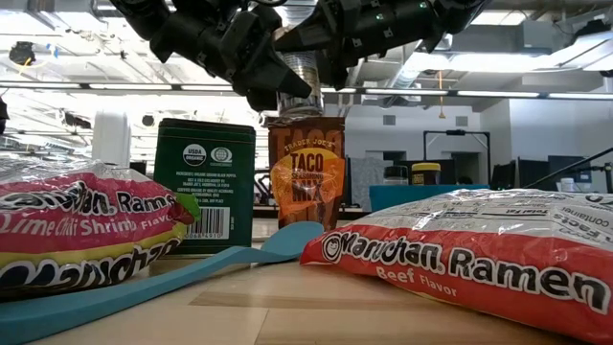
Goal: Pick & Place Food Item
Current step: Put the golden seasoning bottle into the blue bin
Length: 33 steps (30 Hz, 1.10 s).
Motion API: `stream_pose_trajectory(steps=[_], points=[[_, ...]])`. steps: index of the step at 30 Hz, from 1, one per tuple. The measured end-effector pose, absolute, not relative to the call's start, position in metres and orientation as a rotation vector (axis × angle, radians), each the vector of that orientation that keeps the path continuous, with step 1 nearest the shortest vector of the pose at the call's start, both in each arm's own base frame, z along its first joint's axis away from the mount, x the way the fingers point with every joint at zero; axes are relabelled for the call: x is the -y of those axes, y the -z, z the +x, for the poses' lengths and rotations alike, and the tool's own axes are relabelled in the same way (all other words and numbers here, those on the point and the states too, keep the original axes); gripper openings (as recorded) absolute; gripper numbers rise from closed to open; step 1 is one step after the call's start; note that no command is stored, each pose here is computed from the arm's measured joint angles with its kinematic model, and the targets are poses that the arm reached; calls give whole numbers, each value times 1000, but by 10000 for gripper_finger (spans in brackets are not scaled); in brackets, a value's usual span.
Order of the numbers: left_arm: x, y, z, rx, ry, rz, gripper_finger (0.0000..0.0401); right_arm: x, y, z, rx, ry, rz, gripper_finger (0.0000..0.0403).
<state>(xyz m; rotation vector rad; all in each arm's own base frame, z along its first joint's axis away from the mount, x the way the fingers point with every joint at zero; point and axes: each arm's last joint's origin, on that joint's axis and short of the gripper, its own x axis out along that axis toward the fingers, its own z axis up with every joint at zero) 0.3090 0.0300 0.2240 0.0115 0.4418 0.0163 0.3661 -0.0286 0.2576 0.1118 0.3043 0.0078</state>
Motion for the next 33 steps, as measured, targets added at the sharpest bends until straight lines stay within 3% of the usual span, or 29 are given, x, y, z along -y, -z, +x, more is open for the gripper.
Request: stream_pose_trajectory(steps=[18,33], points=[[-30,-224,309,-443,-20,11,296,29,-258,366,-303,-7,116,275],[-31,-222,308,-466,-25,8,397,32,-254,364,-348,6,113,276]])
